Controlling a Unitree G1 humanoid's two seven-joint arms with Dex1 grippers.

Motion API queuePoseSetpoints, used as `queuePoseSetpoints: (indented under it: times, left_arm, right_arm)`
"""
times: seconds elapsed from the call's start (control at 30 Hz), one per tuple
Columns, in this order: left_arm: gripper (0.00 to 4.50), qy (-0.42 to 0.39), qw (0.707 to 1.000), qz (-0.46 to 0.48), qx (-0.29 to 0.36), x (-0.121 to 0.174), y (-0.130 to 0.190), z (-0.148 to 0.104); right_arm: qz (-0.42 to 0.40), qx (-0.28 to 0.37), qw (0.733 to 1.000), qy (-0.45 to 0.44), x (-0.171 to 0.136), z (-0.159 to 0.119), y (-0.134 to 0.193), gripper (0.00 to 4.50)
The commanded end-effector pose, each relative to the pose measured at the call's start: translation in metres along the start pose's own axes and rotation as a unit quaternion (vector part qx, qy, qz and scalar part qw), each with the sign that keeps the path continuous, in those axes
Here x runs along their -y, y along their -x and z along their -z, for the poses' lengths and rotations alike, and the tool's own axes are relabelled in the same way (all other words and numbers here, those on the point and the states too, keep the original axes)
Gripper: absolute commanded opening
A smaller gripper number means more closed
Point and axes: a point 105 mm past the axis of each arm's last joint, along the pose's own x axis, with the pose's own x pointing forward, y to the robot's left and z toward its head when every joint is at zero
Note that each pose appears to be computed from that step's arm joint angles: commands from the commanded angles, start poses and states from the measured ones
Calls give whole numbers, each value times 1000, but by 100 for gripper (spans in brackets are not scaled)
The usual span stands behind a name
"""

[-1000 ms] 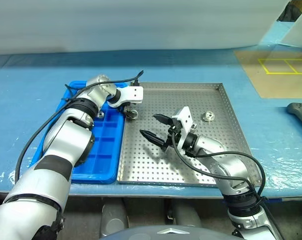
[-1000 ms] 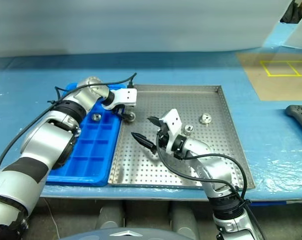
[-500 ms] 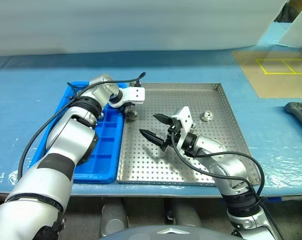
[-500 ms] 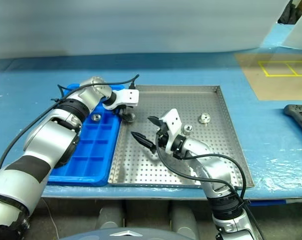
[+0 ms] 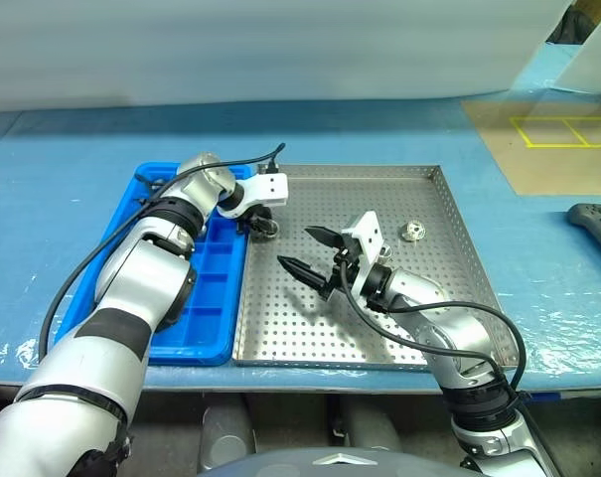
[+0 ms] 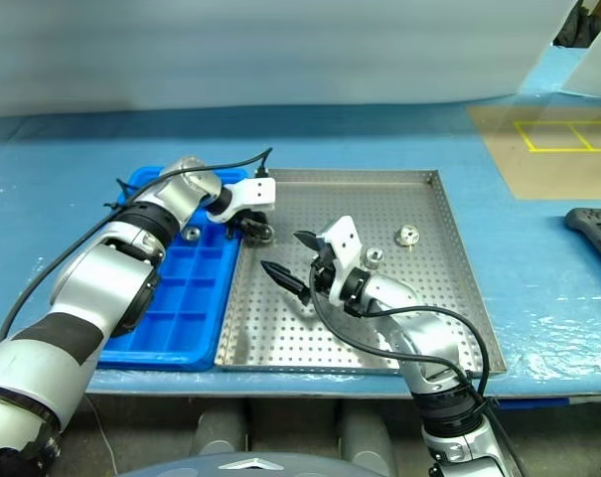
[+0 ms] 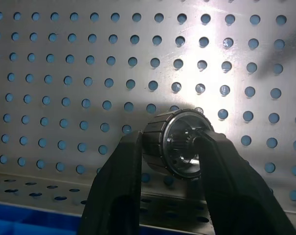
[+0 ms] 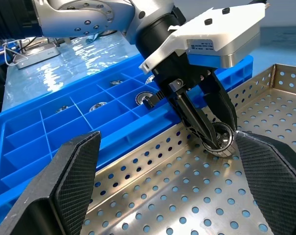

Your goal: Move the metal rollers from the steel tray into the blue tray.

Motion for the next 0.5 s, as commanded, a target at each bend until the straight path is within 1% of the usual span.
queuePoseSetpoints:
  times: [0.03,0.1,0.27,0.4,0.5]
  left_arm:
    - [133,20,1000,-6,5,3,-5,8]
    - [133,17,1000,-11,3,1,-3,9]
    - [133,33,998,-25,51,-6,4,-7]
    - [133,38,997,-30,59,-8,9,-5]
    - [133,44,996,-35,76,-11,14,-9]
  right_arm:
    - [-7,19,1000,10,-5,-8,-2,450]
    - [-7,19,1000,9,-5,-8,-3,450]
    - [-8,19,1000,10,-4,-8,-3,450]
    - [-9,19,1000,13,-2,-8,-4,450]
    - [-10,15,1000,15,-1,-7,-3,450]
